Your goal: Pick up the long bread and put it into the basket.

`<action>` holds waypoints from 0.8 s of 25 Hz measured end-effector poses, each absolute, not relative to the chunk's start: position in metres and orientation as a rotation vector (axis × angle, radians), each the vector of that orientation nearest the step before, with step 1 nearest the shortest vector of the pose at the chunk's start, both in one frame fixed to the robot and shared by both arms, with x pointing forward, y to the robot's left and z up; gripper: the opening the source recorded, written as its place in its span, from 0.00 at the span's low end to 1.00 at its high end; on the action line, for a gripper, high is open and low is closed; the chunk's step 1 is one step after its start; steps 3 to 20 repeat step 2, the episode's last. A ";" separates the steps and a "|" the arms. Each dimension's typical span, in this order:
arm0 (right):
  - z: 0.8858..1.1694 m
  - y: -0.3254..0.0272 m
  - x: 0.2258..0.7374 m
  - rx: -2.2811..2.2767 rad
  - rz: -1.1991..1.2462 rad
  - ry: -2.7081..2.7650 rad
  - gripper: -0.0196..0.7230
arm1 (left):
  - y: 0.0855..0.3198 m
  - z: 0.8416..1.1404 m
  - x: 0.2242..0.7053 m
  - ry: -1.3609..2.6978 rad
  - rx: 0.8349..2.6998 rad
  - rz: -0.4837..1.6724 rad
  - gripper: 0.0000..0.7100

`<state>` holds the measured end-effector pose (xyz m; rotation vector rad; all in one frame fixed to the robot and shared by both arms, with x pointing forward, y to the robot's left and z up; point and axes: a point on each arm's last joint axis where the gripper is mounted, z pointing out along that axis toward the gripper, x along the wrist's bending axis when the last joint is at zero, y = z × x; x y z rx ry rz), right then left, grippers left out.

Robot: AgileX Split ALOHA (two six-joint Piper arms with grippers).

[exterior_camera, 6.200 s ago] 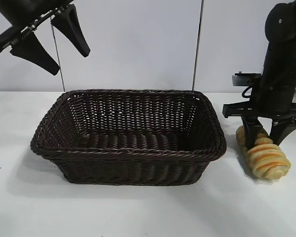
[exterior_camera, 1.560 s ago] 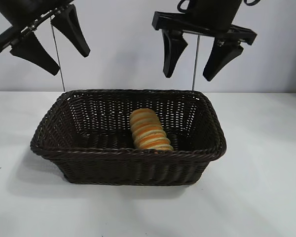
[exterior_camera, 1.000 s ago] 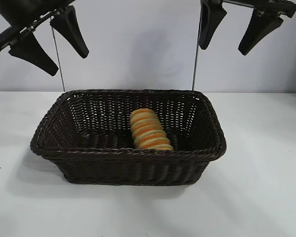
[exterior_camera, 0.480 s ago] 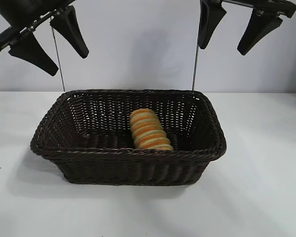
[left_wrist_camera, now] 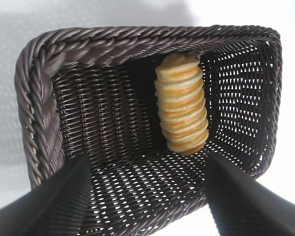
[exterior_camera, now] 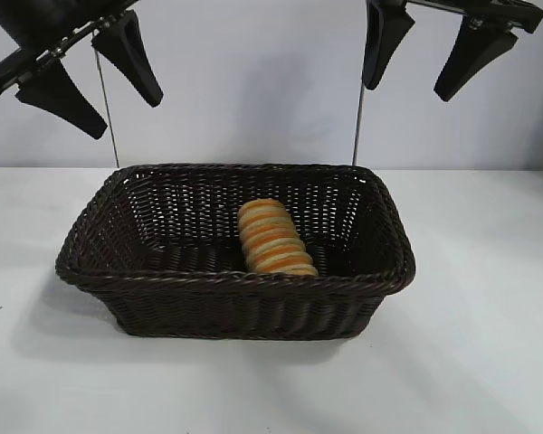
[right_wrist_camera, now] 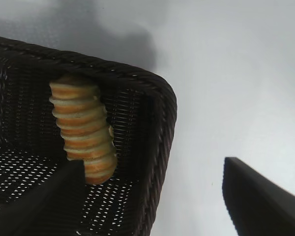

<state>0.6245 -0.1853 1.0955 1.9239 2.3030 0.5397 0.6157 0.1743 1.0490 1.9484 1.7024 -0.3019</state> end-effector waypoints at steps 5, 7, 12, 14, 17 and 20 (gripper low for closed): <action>1.096 -0.185 0.624 1.924 0.540 2.303 0.78 | 0.174 1.049 0.616 1.702 1.948 -0.302 0.68; 1.096 -0.185 0.624 1.924 0.540 2.303 0.78 | 0.174 1.049 0.616 1.702 1.948 -0.302 0.68; 1.096 -0.185 0.624 1.924 0.540 2.303 0.78 | 0.174 1.049 0.616 1.702 1.948 -0.302 0.68; 1.096 -0.185 0.624 1.924 0.540 2.303 0.78 | 0.174 1.049 0.616 1.702 1.948 -0.302 0.68; 1.096 -0.185 0.624 1.924 0.540 2.303 0.78 | 0.174 1.049 0.616 1.702 1.948 -0.302 0.68; 1.096 -0.185 0.624 1.924 0.540 2.303 0.78 | 0.174 1.049 0.616 1.702 1.948 -0.302 0.68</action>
